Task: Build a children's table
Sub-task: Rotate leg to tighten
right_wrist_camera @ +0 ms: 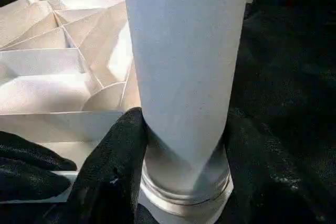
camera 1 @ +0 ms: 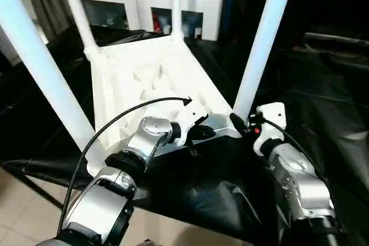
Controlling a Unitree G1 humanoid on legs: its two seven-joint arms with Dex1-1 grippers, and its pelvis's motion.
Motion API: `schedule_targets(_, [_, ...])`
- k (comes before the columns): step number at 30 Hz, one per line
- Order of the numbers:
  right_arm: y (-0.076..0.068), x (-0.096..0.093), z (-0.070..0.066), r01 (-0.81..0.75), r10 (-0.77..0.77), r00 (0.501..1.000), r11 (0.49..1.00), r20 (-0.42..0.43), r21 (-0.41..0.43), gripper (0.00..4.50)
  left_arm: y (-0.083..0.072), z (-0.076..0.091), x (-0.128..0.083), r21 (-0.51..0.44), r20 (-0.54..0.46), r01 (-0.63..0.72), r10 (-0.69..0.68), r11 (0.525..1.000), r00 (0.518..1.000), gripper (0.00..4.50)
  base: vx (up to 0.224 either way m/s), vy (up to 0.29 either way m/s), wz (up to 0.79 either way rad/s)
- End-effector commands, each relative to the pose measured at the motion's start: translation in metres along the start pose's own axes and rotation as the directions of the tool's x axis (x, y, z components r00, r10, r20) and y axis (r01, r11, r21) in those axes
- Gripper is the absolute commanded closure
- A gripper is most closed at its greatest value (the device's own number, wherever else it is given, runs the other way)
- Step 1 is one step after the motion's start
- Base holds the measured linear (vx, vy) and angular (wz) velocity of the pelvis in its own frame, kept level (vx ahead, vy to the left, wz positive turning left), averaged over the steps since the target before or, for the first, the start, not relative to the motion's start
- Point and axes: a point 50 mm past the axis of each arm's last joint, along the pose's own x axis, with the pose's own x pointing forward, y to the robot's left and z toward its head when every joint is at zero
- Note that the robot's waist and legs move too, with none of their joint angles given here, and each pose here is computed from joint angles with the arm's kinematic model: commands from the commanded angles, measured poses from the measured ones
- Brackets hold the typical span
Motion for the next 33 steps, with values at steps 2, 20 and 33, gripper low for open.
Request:
schedule_targets(2, [0.015, -0.004, 0.008, -0.13, 0.13, 0.991, 0.991, 0.03, 0.007, 1.9, 0.01, 0.021, -0.013, 0.029, 0.137, -0.045, 0.041, 0.999, 0.99, 3.83, 0.0, 0.0, 0.0])
schedule_targets(20, [-0.014, -0.051, 0.025, -0.408, 0.388, 0.909, 0.903, -0.153, -0.134, 0.53, -0.036, -0.009, -0.115, -0.076, 0.099, 0.044, -0.037, 0.996, 0.994, 2.42, 0.0, 0.0, 0.0])
schedule_targets(33, [0.035, -0.033, 0.012, -0.543, 0.541, 0.837, 0.84, -0.082, -0.001, 0.72, -0.065, -0.067, -0.213, -0.363, -0.14, -0.073, 0.023, 0.929, 0.99, 1.5, 0.0, 0.0, 0.0])
